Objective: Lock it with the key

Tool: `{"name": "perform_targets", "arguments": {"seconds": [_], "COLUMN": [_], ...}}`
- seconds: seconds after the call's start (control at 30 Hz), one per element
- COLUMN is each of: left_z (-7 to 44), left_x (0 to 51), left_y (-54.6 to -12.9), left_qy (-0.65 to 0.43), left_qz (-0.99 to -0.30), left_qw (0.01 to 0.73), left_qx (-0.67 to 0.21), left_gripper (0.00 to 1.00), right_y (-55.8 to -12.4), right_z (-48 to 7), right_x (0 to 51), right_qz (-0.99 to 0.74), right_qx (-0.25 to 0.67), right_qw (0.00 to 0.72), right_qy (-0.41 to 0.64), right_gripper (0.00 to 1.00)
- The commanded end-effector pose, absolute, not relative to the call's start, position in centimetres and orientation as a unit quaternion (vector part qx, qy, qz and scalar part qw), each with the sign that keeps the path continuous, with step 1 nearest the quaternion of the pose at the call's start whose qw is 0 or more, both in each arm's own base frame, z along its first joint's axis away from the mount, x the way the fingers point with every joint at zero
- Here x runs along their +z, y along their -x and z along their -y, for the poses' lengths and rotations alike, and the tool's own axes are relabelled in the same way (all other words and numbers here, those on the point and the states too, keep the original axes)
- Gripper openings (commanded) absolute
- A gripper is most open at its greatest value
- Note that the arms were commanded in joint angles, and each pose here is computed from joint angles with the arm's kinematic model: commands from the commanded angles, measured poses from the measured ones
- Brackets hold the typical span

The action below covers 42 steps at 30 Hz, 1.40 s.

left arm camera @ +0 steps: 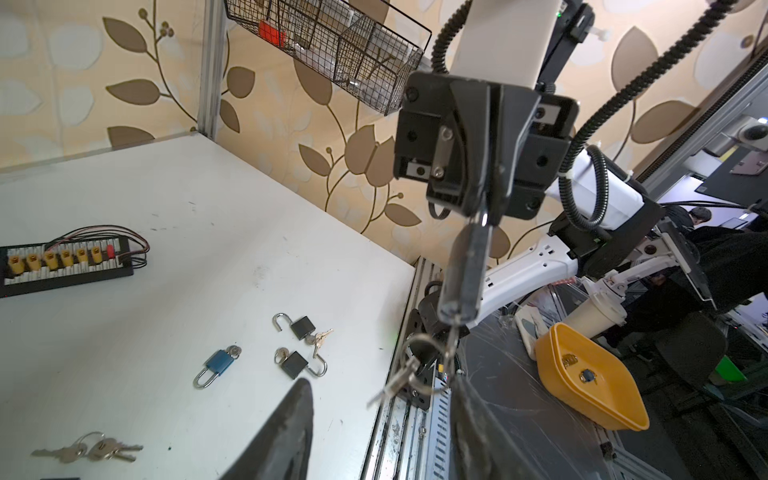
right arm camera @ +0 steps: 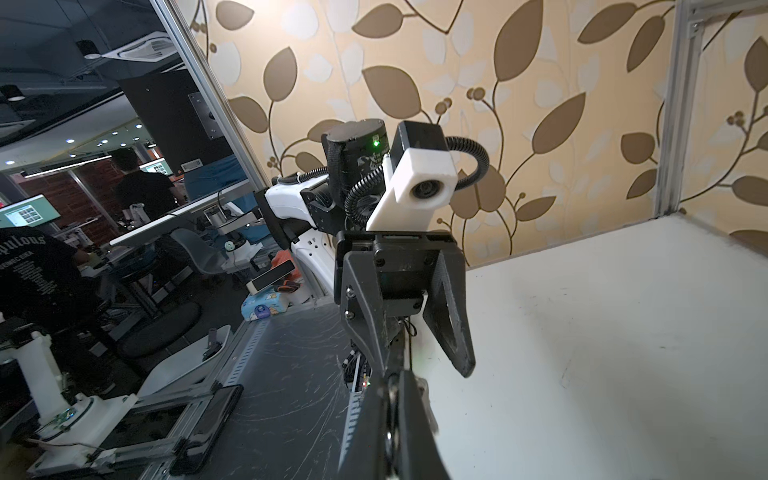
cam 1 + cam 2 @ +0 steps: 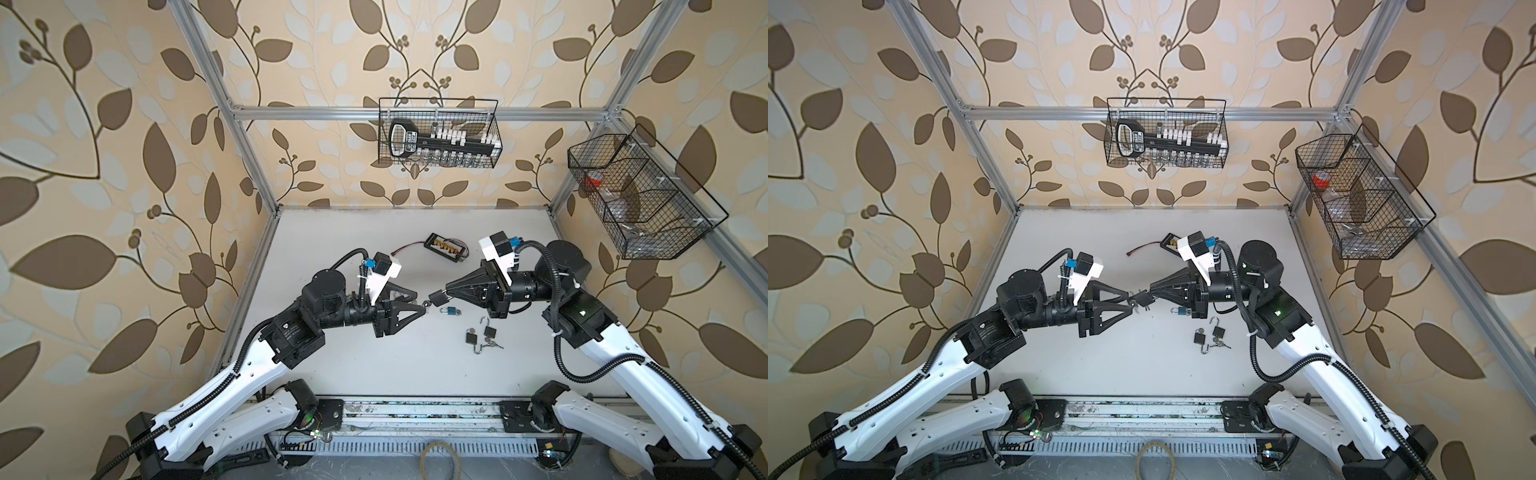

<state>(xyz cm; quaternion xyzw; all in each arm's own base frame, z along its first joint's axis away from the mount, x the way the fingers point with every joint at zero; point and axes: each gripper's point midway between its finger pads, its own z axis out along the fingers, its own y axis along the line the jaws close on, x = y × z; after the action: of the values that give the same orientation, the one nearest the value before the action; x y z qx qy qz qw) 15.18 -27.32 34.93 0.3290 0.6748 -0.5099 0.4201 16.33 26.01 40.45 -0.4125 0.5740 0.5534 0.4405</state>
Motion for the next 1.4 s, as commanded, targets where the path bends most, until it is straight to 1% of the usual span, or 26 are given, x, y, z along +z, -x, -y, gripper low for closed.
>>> {"name": "perform_targets", "arguments": {"seconds": [0.0,0.17,0.43,0.6,0.97,1.03,1.13,1.37], "left_z": [26.8,27.1,27.4,27.9,28.0,28.0,28.0,28.2], "left_x": [36.9,37.1,37.5,37.7,38.1,38.1,38.0,37.7], "left_y": [-15.2,-14.9,-15.1,-15.2,-15.0,-15.0,-15.1,-15.2], "left_qy": [-0.338,-0.346,-0.347,-0.349,-0.352,-0.352,-0.351,-0.351], "left_qz": [-0.66,-0.652,-0.646,-0.641,-0.634,-0.634,-0.635,-0.637], "left_qw": [0.448,0.443,0.447,0.442,0.444,0.445,0.443,0.438], "left_qx": [-0.499,-0.508,-0.513,-0.521,-0.527,-0.527,-0.526,-0.528], "left_gripper": [0.53,0.51,0.51,0.46,0.43,0.41,0.33,0.13], "right_y": [-16.9,-16.9,-16.8,-16.7,-17.1,-17.1,-17.1,-17.0], "right_z": [-26.0,-26.2,-26.6,-26.8,-26.8,-26.8,-26.8,-26.7], "right_x": [40.7,40.4,39.6,38.9,38.2,38.2,38.2,38.4], "right_qz": [-0.569,-0.571,-0.577,-0.581,-0.594,-0.594,-0.593,-0.592], "right_qx": [0.546,0.551,0.565,0.57,0.56,0.559,0.56,0.561], "right_qw": [0.455,0.445,0.416,0.401,0.401,0.401,0.4,0.402], "right_qy": [0.413,0.414,0.417,0.419,0.416,0.416,0.418,0.418], "right_gripper": [0.0,0.0,0.0,0.0,0.0,0.0,0.0,0.0]}}
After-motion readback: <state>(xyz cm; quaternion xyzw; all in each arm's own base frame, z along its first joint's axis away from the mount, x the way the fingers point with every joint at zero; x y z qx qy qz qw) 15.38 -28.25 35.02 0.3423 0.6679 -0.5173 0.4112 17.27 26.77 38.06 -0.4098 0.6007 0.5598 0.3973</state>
